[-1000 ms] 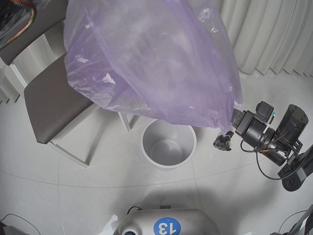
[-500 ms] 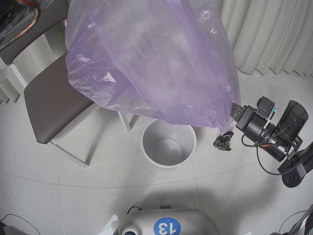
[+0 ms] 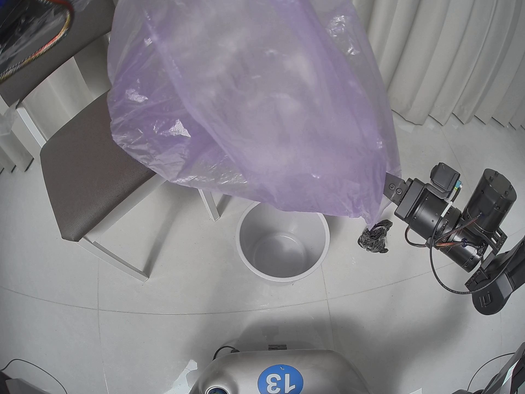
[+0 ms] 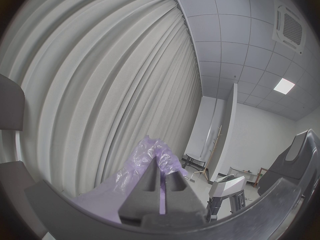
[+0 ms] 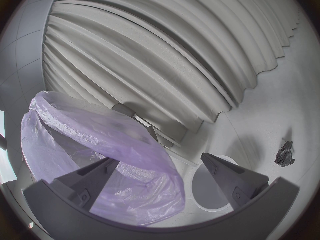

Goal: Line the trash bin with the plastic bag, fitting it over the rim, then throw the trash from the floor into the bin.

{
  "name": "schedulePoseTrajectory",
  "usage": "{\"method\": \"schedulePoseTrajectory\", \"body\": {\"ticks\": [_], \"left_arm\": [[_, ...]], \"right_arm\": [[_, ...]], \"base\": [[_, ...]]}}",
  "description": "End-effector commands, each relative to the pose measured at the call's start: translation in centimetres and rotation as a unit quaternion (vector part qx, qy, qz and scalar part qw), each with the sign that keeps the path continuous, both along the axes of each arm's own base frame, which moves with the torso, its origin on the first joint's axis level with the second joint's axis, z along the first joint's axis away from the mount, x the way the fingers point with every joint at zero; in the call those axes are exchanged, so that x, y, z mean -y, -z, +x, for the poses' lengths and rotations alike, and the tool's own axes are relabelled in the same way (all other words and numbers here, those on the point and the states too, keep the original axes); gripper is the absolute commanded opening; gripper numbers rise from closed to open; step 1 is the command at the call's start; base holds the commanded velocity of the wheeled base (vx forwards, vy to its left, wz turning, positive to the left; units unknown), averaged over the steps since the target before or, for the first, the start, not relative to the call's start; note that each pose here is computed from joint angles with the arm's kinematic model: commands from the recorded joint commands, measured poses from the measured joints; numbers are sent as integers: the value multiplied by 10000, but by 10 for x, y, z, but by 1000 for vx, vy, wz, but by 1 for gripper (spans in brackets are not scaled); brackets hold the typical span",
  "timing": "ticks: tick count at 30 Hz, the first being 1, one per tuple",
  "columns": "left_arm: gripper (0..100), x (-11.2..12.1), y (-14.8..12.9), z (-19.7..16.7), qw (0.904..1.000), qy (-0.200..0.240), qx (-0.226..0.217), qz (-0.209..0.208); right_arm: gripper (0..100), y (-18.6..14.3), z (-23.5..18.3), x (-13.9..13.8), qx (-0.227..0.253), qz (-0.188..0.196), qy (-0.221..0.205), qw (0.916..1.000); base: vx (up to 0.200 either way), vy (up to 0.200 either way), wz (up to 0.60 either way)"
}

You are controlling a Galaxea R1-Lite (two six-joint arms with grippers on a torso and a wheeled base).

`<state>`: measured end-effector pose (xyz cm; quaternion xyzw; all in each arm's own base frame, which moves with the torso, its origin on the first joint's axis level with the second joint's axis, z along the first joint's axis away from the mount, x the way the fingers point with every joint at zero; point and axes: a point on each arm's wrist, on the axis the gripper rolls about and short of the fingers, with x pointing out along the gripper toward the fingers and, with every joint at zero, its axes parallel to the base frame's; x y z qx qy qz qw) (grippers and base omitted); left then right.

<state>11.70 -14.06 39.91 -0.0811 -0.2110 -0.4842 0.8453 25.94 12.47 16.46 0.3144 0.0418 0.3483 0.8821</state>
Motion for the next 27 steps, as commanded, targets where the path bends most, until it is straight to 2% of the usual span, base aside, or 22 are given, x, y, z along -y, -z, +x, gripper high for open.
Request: {"method": "schedulePoseTrajectory", "body": {"ticks": [1,14,15,27], "left_arm": [[0,-1,2,7,9998,-183,-12,79],[0,-3,0,9,9998,-143,58,91],[0,-3,0,9,9998,-140,72,91],[0,-5,-2,8,9998,-160,92,60]], "right_arm": [[100,1,-1,0,-17,-11,-13,10000],[100,3,-1,-2,43,-139,-38,9999],[0,5,0,-3,18,-166,-37,9999],[0,3,-1,-4,7,-199,-80,9998]], "base": [[0,0,0],[0,0,0],[0,0,0],[0,0,0]]}}
